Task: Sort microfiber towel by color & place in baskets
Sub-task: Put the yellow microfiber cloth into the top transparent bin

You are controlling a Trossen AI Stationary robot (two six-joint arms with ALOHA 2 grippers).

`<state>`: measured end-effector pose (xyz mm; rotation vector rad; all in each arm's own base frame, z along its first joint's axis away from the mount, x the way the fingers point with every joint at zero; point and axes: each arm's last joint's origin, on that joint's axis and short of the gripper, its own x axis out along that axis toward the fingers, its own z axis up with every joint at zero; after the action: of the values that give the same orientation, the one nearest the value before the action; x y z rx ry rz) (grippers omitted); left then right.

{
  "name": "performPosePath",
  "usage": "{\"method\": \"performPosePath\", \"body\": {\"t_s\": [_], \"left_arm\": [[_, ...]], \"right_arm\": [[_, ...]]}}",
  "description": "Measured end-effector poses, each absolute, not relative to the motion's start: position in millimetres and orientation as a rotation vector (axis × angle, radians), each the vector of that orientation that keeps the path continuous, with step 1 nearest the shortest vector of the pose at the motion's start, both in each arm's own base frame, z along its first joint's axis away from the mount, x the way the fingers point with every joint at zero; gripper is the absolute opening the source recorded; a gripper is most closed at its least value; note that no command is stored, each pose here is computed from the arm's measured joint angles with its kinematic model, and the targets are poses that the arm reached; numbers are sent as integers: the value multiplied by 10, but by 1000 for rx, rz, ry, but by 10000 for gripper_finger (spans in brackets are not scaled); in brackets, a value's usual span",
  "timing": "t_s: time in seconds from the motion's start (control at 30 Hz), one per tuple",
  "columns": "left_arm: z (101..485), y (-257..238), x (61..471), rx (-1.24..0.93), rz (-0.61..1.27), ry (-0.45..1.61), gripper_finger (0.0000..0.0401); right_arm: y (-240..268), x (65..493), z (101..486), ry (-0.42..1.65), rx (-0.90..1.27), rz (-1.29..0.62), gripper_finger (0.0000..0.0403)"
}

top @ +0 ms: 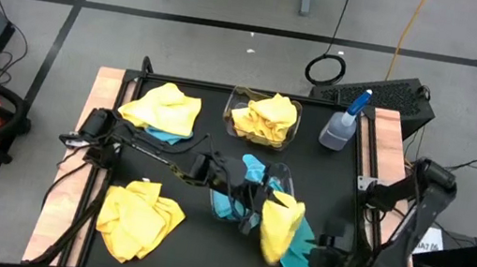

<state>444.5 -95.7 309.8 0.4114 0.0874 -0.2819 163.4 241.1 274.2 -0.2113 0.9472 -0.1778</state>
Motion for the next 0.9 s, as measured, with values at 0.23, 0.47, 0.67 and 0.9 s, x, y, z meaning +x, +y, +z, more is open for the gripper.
{"method": "performPosePath", "body": {"t_s": [0.23, 0.47, 0.67, 0.9], "left_arm": [[3058, -959, 4441, 410, -290, 125, 4], [3058, -946, 4444, 421, -246, 133, 4], [3128, -836, 4473, 521, -140, 140, 4], [3382, -538, 4531, 595, -25, 142, 4]], "right_arm": [[2470, 1611, 1982, 963, -85, -180, 155], [2378, 1595, 1438, 1029, 20, -147, 125], [2333, 1543, 1229, 1064, 168, -88, 102], [2362, 1495, 1213, 1063, 203, -87, 86]]}}
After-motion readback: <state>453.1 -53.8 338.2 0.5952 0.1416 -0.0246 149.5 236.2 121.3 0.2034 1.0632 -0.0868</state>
